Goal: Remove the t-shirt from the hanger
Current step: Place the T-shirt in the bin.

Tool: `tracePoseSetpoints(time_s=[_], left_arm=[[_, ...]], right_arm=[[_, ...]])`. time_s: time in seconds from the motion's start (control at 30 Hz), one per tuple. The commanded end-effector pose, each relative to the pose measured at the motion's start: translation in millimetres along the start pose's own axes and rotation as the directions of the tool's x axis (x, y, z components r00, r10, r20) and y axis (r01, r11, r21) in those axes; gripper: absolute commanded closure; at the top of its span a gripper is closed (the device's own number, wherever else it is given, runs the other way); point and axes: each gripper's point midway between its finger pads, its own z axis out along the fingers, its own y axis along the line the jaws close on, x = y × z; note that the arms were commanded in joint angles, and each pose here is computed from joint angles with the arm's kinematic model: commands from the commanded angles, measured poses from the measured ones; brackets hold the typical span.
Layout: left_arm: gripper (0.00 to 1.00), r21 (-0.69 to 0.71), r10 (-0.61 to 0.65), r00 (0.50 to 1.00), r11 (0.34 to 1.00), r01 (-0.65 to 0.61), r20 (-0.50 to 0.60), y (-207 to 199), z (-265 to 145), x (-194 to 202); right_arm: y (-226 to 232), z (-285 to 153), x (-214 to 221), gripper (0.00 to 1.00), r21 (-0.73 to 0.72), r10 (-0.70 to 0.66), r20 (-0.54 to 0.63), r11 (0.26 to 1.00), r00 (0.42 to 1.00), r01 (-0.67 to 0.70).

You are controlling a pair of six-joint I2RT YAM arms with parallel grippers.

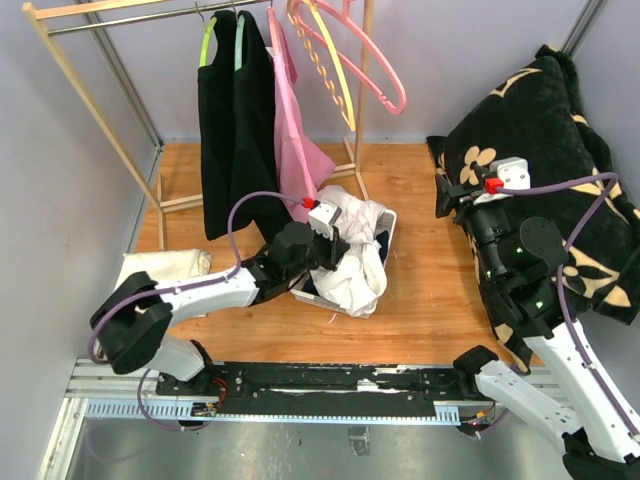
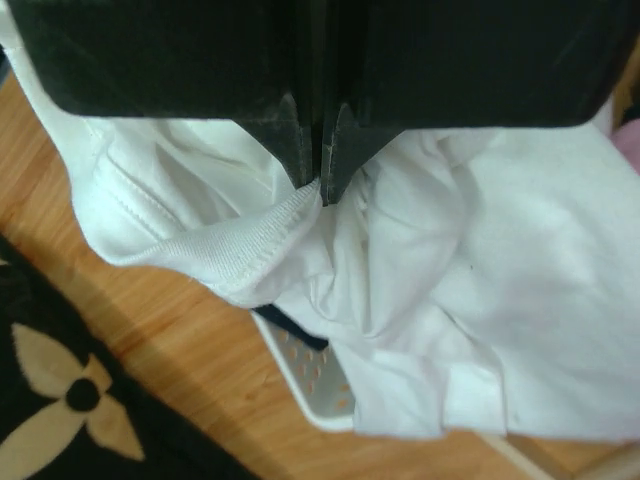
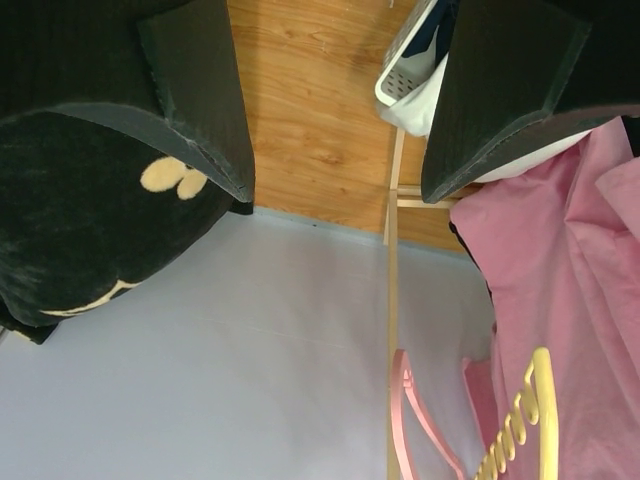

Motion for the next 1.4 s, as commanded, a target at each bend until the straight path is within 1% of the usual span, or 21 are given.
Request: tracePoseSetpoints(time_s=[0.0,0.2,0.3,0.43,0.6,0.83,0.87,0.9,0.97,1.03,1.07,1.1,1.17,1.2,1.37], left_arm=[[0.99,-0.02,-0.059,0.998,0.998,0.058,-0.025,3,13,30],[0.99,-0.08,-0.11,0.984,0.992,0.099,-0.137,19,23,90],[0.99,-0.101,-0.12,0.978,0.989,0.104,-0.173,24,27,110],[1.0,-0.1,-0.136,0.967,0.988,0.116,-0.215,24,32,126],[1.0,-0.101,-0.124,0.971,0.989,0.105,-0.203,20,31,120],[0.99,-0.102,-0.087,0.986,0.992,0.073,-0.145,15,23,80],[0.97,-0.099,-0.084,0.988,0.993,0.071,-0.132,14,21,73],[0.92,-0.094,-0.079,0.989,0.993,0.068,-0.121,12,19,66],[0.75,-0.079,-0.069,0.993,0.995,0.062,-0.095,7,15,51],[0.55,-0.059,-0.058,0.996,0.997,0.054,-0.068,1,10,35],[0.46,-0.051,-0.051,0.997,0.998,0.049,-0.056,-2,8,27],[0.4,-0.042,-0.045,0.998,0.998,0.043,-0.045,-6,6,20],[0.34,-0.028,-0.035,0.999,0.999,0.034,-0.022,-12,1,5],[0.33,-0.02,-0.029,1.0,0.999,0.029,-0.012,-15,-2,-2],[0.3,0.043,-0.016,0.999,0.999,0.014,0.048,-34,-21,-37]], right_arm=[[3,3,6,0.32,-0.01,0.021,-0.01,1.0,1.0,-0.021],[7,5,11,0.32,-0.027,0.022,-0.025,0.999,0.999,-0.023],[8,5,11,0.32,-0.032,0.023,-0.027,0.999,0.999,-0.024],[10,6,12,0.32,-0.04,0.022,-0.033,0.999,0.999,-0.024],[12,6,11,0.31,-0.05,0.022,-0.032,0.998,0.999,-0.024],[13,6,9,0.31,-0.056,0.03,-0.029,0.998,0.999,-0.032],[12,6,9,0.31,-0.055,0.029,-0.03,0.998,0.999,-0.03],[12,6,10,0.31,-0.053,0.028,-0.032,0.998,0.999,-0.03],[12,7,12,0.31,-0.052,0.027,-0.037,0.998,0.999,-0.029],[12,7,13,0.3,-0.047,0.026,-0.039,0.998,0.999,-0.028],[12,7,14,0.3,-0.047,0.026,-0.042,0.999,0.999,-0.028],[12,7,14,0.3,-0.046,0.027,-0.041,0.999,0.999,-0.029],[12,8,15,0.3,-0.046,0.028,-0.044,0.998,0.999,-0.03],[13,8,15,0.3,-0.048,0.029,-0.046,0.998,0.999,-0.031],[15,11,12,0.3,-0.057,0.039,-0.044,0.997,0.998,-0.042]])
